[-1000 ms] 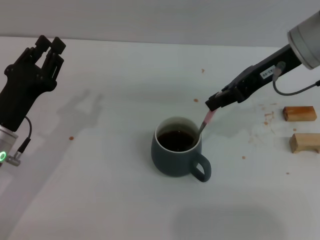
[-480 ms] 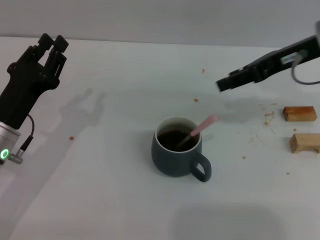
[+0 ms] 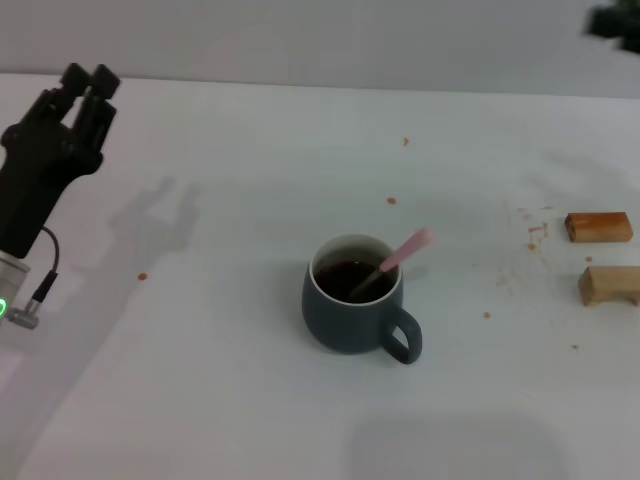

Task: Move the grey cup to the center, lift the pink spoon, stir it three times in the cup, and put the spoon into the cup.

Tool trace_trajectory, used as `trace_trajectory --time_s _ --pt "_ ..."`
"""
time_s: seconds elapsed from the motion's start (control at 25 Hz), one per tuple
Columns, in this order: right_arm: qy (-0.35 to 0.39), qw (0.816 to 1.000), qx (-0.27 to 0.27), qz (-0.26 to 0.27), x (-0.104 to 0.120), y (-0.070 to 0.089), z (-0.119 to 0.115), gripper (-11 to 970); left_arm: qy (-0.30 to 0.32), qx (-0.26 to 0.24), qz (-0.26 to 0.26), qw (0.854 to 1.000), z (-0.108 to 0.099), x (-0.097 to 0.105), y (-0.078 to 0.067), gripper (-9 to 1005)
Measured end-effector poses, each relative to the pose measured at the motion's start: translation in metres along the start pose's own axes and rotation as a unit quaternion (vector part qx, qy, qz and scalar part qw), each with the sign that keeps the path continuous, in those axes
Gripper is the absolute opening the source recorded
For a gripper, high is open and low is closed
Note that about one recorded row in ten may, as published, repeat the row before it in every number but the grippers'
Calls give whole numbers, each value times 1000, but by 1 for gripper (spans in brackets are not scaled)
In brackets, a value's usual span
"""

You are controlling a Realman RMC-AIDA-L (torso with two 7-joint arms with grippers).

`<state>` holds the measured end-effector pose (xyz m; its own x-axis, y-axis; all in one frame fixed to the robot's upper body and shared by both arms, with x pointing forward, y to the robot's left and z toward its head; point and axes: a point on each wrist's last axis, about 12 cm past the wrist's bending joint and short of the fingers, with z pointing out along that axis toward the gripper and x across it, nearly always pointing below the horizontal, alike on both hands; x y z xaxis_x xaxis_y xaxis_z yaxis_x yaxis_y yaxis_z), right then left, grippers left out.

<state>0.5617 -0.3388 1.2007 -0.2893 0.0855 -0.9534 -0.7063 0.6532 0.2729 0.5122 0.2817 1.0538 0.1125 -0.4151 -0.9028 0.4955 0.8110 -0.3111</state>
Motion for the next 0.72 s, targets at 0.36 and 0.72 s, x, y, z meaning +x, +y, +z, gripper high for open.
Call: trace_trajectory --time_s 0.36,0.72 --pt "-244 945 188 -110 80 -12 -98 590 -40 -7 -8 999 -11 -9 1 429" --pt "-353 792 479 -139 145 -10 -159 590 -104 -57 68 991 -30 -20 2 432"
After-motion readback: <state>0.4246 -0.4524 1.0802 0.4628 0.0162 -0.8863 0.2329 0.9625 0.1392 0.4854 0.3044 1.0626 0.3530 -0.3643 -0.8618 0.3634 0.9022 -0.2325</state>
